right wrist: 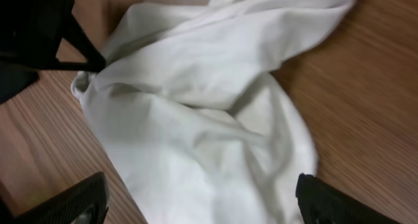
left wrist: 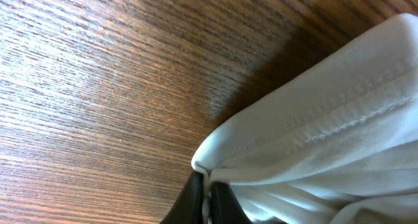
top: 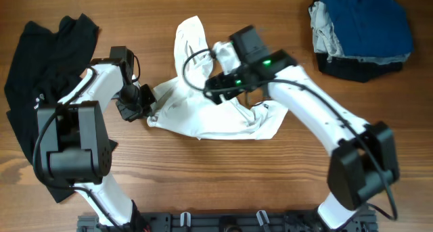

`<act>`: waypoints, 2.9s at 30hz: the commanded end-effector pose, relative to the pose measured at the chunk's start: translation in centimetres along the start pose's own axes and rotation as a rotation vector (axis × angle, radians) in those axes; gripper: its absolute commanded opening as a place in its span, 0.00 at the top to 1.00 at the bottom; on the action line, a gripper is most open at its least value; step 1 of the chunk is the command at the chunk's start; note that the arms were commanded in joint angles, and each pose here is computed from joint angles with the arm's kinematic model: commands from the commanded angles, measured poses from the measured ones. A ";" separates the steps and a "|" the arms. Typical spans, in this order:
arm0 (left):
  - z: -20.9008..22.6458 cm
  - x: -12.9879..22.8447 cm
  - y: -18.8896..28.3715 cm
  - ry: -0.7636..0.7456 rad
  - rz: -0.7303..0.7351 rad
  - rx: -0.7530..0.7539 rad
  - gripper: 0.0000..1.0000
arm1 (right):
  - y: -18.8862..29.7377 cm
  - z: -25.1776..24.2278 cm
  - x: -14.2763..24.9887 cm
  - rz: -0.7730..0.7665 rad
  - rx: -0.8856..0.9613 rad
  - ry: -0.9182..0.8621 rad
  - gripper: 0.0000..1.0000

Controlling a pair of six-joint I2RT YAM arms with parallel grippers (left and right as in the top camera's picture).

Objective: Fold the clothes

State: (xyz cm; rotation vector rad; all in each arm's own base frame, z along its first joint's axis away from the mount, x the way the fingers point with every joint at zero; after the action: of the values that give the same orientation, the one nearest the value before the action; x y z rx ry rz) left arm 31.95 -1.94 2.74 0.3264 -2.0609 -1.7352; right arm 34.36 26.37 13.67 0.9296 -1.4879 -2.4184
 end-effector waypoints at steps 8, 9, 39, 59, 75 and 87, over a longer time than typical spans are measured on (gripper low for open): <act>0.9 -0.1 -0.2 -0.011 -0.021 -0.050 0.96 | -6.7 -2.5 1.8 0.082 0.175 -0.039 0.18; 0.9 -0.1 -0.2 -0.011 -0.021 -0.050 0.96 | -6.7 -2.7 1.7 0.077 0.192 -0.037 0.21; 1.4 -1.0 -0.1 -0.014 -0.070 -0.089 0.96 | 9.2 -21.9 -1.9 -0.286 0.278 -0.437 0.96; -2.6 -3.0 14.6 -0.120 -0.467 0.100 0.96 | 20.9 -21.3 -4.8 -0.381 0.203 -0.461 0.96; -7.8 0.7 26.6 -0.297 -0.776 0.437 0.96 | 10.9 -12.2 -1.6 -0.072 -0.034 -0.359 0.07; -14.8 8.8 41.6 -0.537 -1.147 0.691 0.96 | 11.5 -8.5 -3.4 -0.150 -0.289 -0.237 0.08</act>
State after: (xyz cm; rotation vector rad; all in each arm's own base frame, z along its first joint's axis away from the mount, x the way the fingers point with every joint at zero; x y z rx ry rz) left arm 36.27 -9.55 43.30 1.5454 -3.1203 -1.6371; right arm 40.67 14.02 20.72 0.6421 -1.3369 -2.8210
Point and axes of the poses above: each gripper's point midway between its finger pads, its own y axis back along the fingers, its own z axis along the line the jaws close on, x = y × z, the point moved 3 cm from there along y, back along the fingers, and after that the axes turned 2 degrees about -y, right-handed, at the moved point
